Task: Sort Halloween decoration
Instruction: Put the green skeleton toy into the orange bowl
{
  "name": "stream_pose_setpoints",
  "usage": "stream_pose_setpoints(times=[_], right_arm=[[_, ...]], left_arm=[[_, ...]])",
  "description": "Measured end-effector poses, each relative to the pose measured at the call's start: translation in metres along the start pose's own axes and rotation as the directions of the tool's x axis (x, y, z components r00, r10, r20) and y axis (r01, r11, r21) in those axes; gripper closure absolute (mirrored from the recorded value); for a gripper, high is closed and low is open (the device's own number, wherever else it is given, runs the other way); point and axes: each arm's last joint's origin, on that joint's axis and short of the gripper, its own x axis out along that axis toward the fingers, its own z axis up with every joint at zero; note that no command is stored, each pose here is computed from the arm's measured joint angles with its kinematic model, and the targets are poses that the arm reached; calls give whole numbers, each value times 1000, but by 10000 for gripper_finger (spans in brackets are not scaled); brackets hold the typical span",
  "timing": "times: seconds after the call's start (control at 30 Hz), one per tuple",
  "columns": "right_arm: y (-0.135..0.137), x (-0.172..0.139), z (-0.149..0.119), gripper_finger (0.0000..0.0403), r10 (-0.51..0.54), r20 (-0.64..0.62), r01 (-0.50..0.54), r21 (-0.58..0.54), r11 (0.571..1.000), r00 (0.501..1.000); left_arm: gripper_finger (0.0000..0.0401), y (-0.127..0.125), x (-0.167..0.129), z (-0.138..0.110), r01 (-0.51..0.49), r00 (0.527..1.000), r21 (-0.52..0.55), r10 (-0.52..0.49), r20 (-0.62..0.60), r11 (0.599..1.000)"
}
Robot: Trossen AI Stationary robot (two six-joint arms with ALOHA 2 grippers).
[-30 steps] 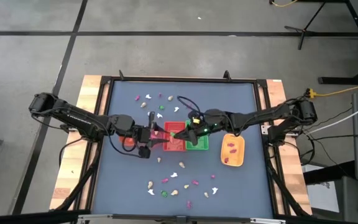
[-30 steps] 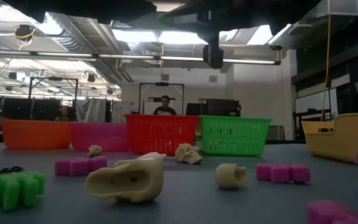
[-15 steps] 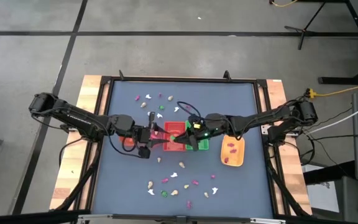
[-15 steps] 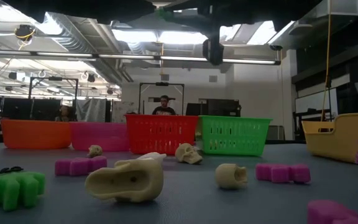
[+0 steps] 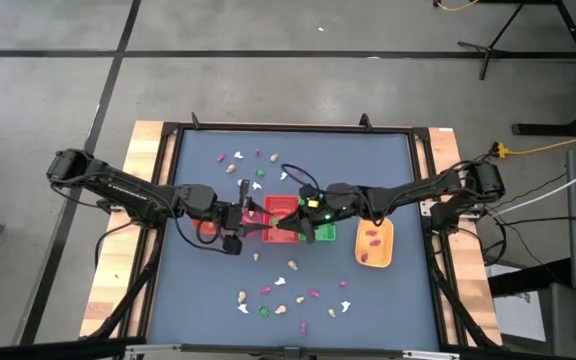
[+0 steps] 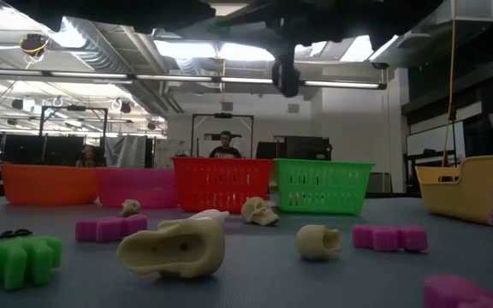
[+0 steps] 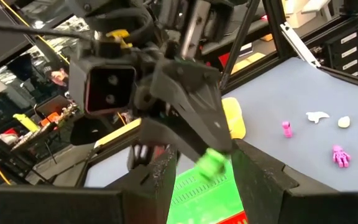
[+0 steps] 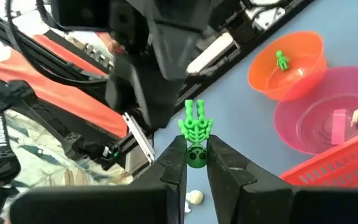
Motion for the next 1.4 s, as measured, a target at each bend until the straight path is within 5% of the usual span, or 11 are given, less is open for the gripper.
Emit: stream_pose_setpoints(times=[0.4,1.4], right_arm=[[1,13,0,354,38,-90,-38,9,999,995],[1,12,-1,354,42,-118,-40,14,999,992]], left_arm=[[264,-10,7,-7,86,996,-39,-87,-21,996],[264,-19,6,-7,103,993,-64,-106,-49,993]])
